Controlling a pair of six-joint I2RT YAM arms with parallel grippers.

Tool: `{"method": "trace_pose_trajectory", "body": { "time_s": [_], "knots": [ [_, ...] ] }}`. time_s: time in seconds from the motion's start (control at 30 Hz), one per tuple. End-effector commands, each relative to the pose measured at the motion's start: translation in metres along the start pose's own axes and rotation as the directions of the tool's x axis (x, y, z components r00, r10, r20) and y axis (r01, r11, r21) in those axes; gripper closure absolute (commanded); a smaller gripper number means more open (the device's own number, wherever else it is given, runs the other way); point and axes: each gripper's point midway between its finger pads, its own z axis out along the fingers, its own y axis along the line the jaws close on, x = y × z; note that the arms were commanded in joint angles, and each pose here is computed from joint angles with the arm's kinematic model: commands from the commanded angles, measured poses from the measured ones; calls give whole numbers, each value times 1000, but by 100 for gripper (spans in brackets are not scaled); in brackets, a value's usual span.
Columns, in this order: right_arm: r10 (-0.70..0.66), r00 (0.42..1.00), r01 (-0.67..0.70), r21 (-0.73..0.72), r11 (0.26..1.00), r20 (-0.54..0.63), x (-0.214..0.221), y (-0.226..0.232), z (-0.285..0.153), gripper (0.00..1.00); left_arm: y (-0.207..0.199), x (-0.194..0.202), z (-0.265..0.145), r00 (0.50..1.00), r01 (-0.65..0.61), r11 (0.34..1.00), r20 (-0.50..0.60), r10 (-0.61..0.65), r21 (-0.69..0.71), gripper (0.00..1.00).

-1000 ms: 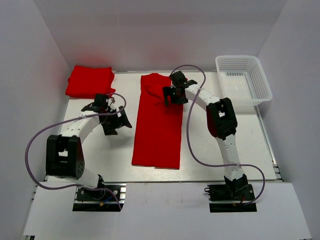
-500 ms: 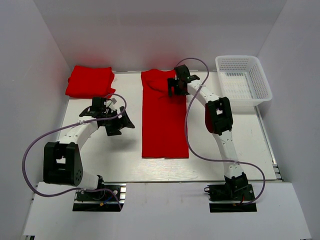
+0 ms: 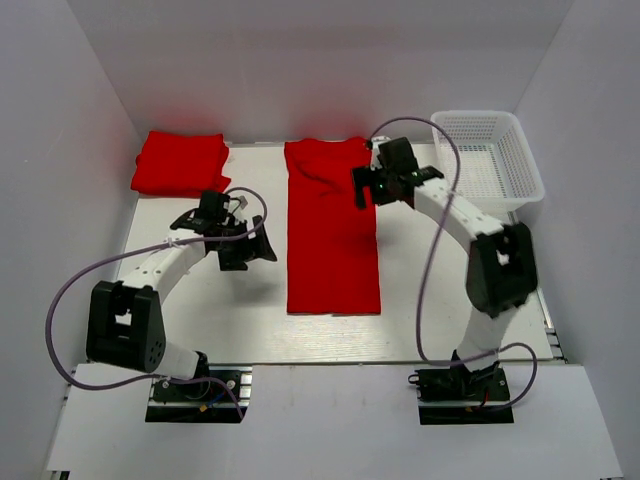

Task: Fold and stack the t-shirts
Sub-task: Grab the bottom of the folded rectangular tshirt with both arms

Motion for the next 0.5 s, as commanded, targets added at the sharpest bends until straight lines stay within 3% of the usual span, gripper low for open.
{"method": "trace_pose_trajectory", "body": {
  "time_s": [0.0, 0.07, 0.1, 0.27, 0.47],
  "knots": [
    [42, 999, -36, 144, 989, -35, 48, -9, -25, 10, -9, 10, -6, 999, -36, 999, 23, 36, -21, 0],
    [42, 999, -38, 141, 989, -23, 59, 6, -48, 10, -21, 22, 0, 997, -73, 997, 1, 73, -7, 0],
    [60, 995, -49, 140, 989, -80, 101, 8, -59, 10, -19, 27, 3, 997, -80, 996, -3, 80, -36, 0],
    [132, 978, -115, 112, 987, -161, 190, 44, -83, 10, -29, 51, 12, 987, -160, 981, -39, 156, -111, 0],
    [154, 972, -139, 97, 986, -176, 213, 66, -101, 10, -36, 75, 25, 976, -214, 964, -82, 204, -156, 0]
  ]
}}
